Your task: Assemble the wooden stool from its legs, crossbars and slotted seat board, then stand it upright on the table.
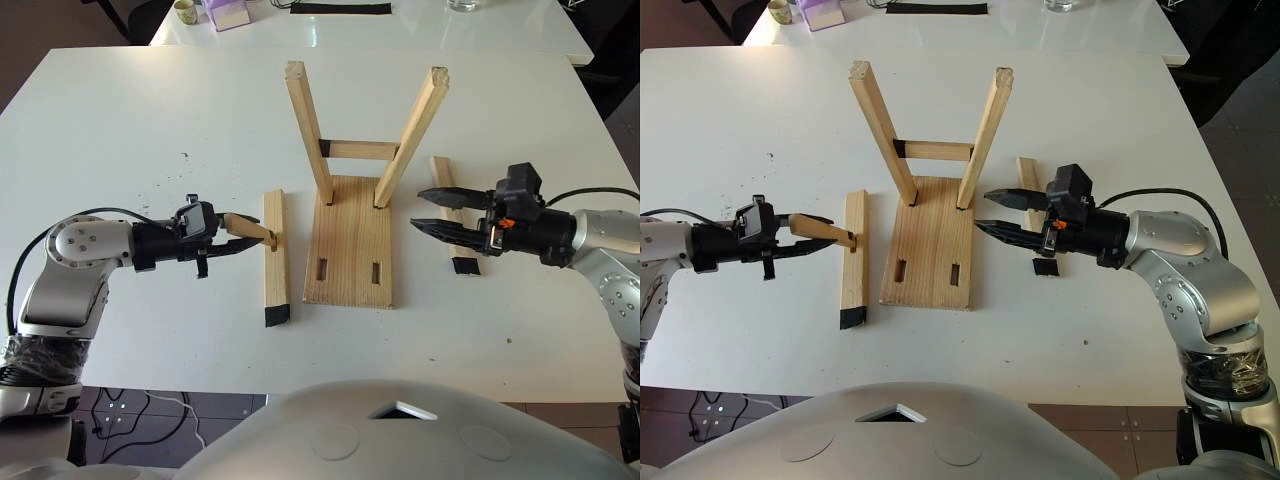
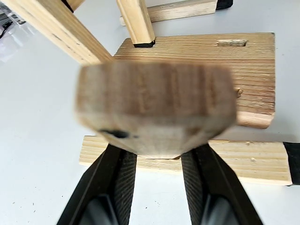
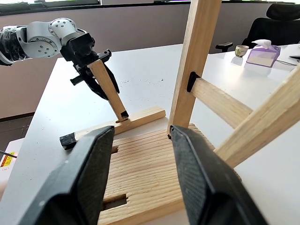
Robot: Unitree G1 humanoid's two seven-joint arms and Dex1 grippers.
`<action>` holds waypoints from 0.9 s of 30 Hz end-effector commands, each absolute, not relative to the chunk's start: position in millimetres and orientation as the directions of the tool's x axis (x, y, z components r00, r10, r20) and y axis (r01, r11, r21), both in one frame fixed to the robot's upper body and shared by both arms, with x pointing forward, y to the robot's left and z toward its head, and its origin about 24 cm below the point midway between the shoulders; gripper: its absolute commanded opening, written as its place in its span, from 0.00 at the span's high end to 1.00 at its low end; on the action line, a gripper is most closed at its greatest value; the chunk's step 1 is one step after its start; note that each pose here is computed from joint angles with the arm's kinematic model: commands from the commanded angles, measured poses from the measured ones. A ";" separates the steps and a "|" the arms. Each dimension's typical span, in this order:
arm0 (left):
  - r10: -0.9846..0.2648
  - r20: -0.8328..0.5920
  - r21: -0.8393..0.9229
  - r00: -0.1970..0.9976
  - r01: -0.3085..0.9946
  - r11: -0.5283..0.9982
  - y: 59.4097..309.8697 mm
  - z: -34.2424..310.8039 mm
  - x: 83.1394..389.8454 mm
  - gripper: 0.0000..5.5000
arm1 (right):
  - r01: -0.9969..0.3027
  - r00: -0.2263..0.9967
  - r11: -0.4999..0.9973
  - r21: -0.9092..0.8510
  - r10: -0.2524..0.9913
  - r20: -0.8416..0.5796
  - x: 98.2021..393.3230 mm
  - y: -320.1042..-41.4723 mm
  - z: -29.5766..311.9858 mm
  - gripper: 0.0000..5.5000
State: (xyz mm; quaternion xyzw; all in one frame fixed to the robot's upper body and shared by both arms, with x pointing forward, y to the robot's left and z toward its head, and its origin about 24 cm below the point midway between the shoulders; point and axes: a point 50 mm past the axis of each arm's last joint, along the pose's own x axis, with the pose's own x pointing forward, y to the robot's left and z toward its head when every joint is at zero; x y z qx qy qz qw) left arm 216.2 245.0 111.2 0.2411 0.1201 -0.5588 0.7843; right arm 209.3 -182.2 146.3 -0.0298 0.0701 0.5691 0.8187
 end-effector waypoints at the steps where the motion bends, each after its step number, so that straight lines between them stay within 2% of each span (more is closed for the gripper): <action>1: -0.803 -0.505 0.216 0.316 0.947 0.237 247.1 107.3 212.6 0.77 | -0.927 0.366 0.374 0.014 0.913 -0.181 213.4 -184.8 141.5 0.60; 7: -0.799 -0.564 0.095 0.208 0.978 0.187 246.5 97.4 199.8 0.77 | -0.930 0.359 0.367 0.011 0.915 -0.181 218.6 -183.5 142.6 0.60; 16: -0.793 -0.589 -0.022 0.154 0.978 0.206 228.6 86.4 211.4 0.77 | -0.929 0.358 0.369 0.013 0.908 -0.217 226.2 -179.0 132.9 0.60; 19: -0.797 -0.585 -0.075 0.150 0.969 0.237 229.6 79.9 211.4 0.77 | -0.934 0.346 0.357 0.013 0.912 -0.219 227.3 -176.7 132.0 0.60; 21: -0.781 -0.606 -0.078 0.150 0.966 0.246 232.3 72.8 210.2 0.77 | -0.935 0.343 0.355 0.015 0.912 -0.223 227.7 -176.6 130.7 0.60; 27: -0.782 -0.613 -0.070 0.111 0.979 0.193 219.0 65.5 205.3 0.77 | -0.935 0.340 0.354 0.023 0.914 -0.223 227.1 -173.0 127.3 0.60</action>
